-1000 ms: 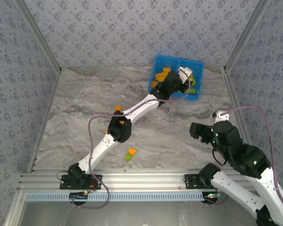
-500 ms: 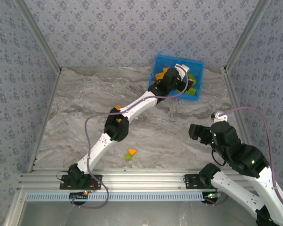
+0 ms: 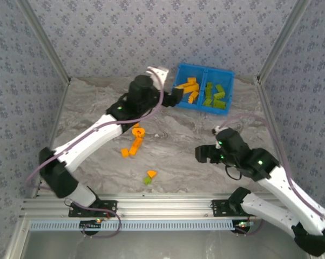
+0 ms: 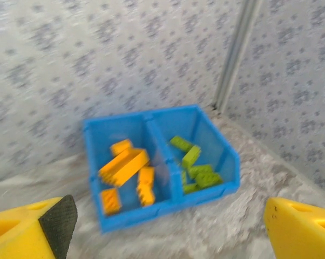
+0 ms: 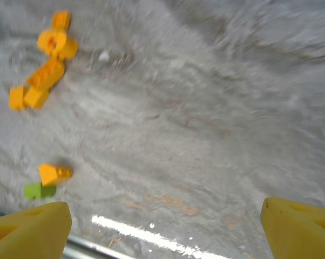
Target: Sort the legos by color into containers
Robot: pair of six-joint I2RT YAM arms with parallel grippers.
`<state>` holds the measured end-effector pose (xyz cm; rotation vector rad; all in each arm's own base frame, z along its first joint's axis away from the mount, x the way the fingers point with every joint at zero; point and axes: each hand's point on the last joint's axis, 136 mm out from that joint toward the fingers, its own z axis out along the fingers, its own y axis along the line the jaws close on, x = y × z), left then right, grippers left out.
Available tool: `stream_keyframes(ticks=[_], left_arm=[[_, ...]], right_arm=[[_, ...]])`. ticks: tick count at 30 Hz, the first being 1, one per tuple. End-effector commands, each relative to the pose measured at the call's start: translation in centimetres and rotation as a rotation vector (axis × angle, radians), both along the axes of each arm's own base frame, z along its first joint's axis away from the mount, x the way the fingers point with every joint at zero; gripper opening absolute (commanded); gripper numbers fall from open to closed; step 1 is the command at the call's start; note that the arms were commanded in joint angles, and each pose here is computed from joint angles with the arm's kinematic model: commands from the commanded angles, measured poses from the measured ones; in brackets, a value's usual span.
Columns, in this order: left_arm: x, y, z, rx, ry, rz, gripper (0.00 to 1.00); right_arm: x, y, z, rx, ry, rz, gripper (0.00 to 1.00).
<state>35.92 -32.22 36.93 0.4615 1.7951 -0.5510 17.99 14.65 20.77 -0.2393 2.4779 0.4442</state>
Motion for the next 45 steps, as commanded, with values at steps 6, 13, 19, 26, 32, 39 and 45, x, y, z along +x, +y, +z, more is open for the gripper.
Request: stream_keyframes(ticks=[6, 13, 19, 26, 32, 39, 45], left_arm=[[-7.5, 13.2, -11.6, 0.253, 0.351, 0.248, 0.94], [-11.7, 19.1, -16.5, 0.146, 0.467, 0.388, 0.96], [-12.3, 20.6, -16.7, 0.135, 0.463, 0.421, 0.97], [-12.2, 20.8, -17.0, 0.151, 0.465, 0.419, 0.98], [-12.3, 20.9, -17.6, 0.159, 0.475, 0.423, 0.98], [-12.2, 20.8, -17.7, 0.167, 0.478, 0.423, 0.98], [-12.1, 20.7, -18.0, 0.165, 0.483, 0.423, 0.99]], right_arm=[[-1.8, 10.4, -4.2, -0.038, 0.104, 0.321, 0.94], [-2.9, 17.1, -8.8, -0.116, 0.162, 0.465, 0.88], [-2.8, 20.9, -12.1, -0.17, 0.208, 0.539, 0.72], [-2.7, 22.9, -15.0, -0.197, 0.256, 0.584, 0.59], [-2.3, 21.7, -16.8, -0.262, 0.263, 0.556, 0.52], [-2.0, 19.4, -18.9, -0.326, 0.308, 0.504, 0.55], [-2.1, 19.0, -19.8, -0.345, 0.349, 0.501, 0.62]])
